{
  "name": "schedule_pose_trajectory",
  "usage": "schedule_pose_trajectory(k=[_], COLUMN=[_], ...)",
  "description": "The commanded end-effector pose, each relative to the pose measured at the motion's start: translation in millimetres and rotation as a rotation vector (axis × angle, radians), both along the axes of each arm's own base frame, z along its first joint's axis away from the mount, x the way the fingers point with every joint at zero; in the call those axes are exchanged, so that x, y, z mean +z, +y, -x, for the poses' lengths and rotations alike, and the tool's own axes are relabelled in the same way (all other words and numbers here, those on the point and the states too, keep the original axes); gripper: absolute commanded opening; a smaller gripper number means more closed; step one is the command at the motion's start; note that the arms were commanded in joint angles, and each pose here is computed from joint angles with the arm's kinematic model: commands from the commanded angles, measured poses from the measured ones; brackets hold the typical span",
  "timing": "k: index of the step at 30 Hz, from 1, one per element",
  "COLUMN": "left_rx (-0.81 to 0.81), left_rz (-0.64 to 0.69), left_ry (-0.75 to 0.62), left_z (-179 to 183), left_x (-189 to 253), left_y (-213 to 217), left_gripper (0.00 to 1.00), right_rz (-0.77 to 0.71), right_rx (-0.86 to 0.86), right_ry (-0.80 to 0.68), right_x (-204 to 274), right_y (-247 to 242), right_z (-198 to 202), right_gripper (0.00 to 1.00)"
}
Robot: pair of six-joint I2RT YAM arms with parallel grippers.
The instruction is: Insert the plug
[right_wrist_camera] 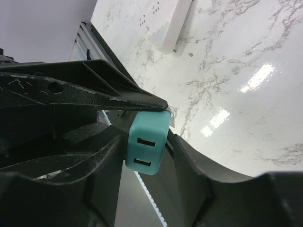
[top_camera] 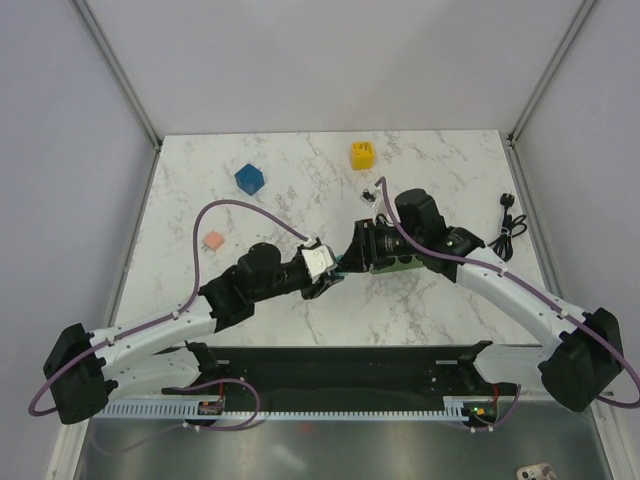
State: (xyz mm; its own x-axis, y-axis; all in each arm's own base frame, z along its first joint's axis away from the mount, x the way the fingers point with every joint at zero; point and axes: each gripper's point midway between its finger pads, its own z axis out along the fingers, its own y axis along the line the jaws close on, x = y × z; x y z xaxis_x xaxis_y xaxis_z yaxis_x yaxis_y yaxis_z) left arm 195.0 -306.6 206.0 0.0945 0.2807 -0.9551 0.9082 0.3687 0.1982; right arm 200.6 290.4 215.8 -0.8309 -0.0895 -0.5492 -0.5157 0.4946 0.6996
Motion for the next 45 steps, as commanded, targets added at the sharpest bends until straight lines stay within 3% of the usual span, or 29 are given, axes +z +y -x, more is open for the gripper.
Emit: schedule_pose_trajectory(k=[1, 3, 4, 6, 7, 8, 9, 10, 12, 14, 24, 31, 35, 45], left_rx=[-0.027, -0.036, -0.041, -0.029, -0.02, -0.005, -0.002, -0.001, 0.001, -0.006, 0.085, 0.128, 0.11, 0.182], left_rz=[0.076, 0.076, 0.079, 0.087, 0.088, 0.092, 0.091, 0.09, 0.105, 0.123, 0.089, 0.207, 0.245, 0.134], left_ry=[-0.007, -0.004, -0.005, -0.001, 0.002, 0.01, 0.015, 0.021, 0.036, 0.041, 0.171, 0.208, 0.208, 0.332], left_z=[1.3, 2.2, 3.2, 1.3, 0.3, -1.3, -1.4, -1.0, 1.7, 5.7, 10.1, 20.0, 30.5, 32.8], left_x=[25.5, 24.4, 25.7, 28.8, 29.1, 30.7, 31.1, 31.3, 35.6, 40.4, 54.6, 85.8, 99.9, 60.5], left_y=[-11.1, -12.0, -12.5, -12.7, -12.2, -11.2, -11.0, -10.7, -8.9, -7.2, 11.1, 27.2, 35.8, 45.9], left_gripper=[0.02, 0.02, 0.02, 0.13, 0.35, 0.59, 0.76, 0.84, 0.86, 0.99, 1.0, 1.0, 1.0, 1.0], right_rz=[-0.004, -0.001, 0.001, 0.004, 0.008, 0.013, 0.016, 0.015, 0.027, 0.051, 0.32, 0.438, 0.433, 0.489], right_rx=[-0.028, -0.035, -0.038, -0.041, -0.048, -0.058, -0.068, -0.077, -0.102, -0.135, -0.314, -0.478, -0.589, -0.886], right_ry=[-0.024, -0.022, -0.021, -0.023, -0.027, -0.028, -0.024, -0.025, -0.023, -0.023, -0.042, -0.014, 0.046, 0.192], right_x=[-2.5, -4.7, -5.7, -6.7, -6.6, -7.6, -8.8, -8.0, -11.0, -15.2, -47.7, -60.1, -63.2, -74.2], right_y=[3.2, 3.5, 3.2, 2.8, 1.7, 0.8, -0.2, -0.7, -2.9, -7.3, -62.0, -98.2, -116.6, -156.5], right_z=[-8.0, -9.0, -9.8, -10.4, -11.1, -12.2, -12.8, -13.2, -15.9, -19.7, -42.8, -56.0, -63.7, -84.0], right_gripper=[0.48, 0.39, 0.28, 0.18, 0.05, 0.0, 0.0, 0.0, 0.0, 0.0, 0.0, 0.0, 0.0, 0.0])
